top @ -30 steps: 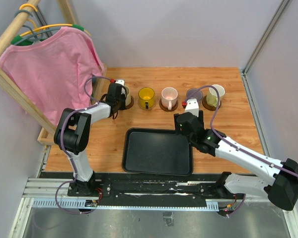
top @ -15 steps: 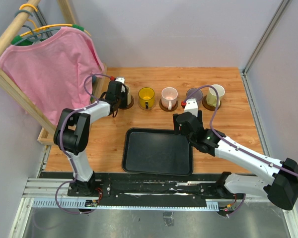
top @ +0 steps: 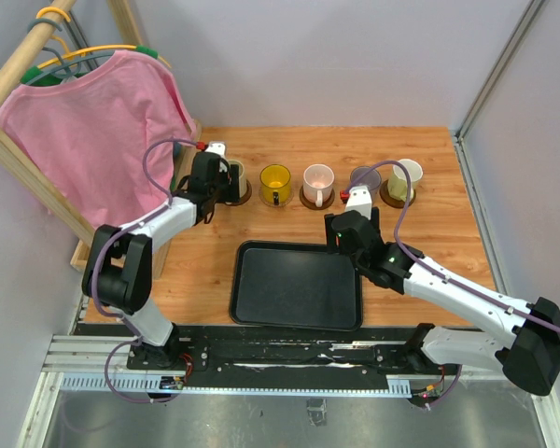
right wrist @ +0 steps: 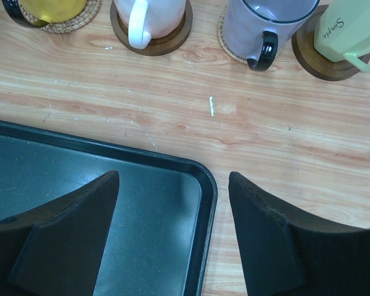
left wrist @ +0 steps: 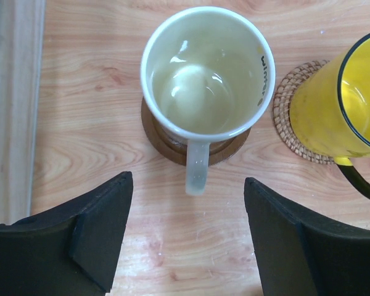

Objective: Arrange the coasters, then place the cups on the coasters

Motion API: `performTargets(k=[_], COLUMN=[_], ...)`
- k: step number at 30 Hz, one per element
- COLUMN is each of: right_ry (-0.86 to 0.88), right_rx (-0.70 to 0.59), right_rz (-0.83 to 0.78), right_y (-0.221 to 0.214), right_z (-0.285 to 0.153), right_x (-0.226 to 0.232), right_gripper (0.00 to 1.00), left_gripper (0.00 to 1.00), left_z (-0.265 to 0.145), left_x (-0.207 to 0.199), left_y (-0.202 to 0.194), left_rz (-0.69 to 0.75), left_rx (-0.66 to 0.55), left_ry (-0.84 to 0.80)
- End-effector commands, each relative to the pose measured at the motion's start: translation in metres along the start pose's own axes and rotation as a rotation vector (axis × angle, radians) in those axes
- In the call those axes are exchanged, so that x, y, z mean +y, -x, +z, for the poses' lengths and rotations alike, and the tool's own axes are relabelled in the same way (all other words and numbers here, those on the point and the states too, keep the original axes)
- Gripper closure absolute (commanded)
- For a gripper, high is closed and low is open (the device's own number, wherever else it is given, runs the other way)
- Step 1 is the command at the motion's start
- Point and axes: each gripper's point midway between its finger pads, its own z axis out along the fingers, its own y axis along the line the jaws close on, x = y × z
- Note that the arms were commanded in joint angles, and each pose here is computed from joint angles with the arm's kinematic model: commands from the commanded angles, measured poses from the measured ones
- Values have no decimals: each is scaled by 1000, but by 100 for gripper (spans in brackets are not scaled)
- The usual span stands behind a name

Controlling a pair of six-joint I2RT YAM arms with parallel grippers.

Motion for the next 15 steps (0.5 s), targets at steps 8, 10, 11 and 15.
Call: performTargets(k=[8, 10, 11, 15], right_ry=[-98, -129, -143, -225], right_rx=[-60, -64, -69, -79], right_rz=[167, 186, 191, 195], right_y=[17, 15, 14, 11], right_z=[-2, -4, -5, -14], right_x=[-62, -77, -82, -108], right_gripper=[27, 27, 27, 26], left_gripper=[22, 22, 22, 22], left_z=[-29, -30, -29, -28], left_x=[29, 28, 26, 21], left_y=[-8, -10, -11, -10], left_rz=[-18, -22, -27, -35], left_rx=[-26, -29, -31, -33], left_ry=[111, 105, 98, 71])
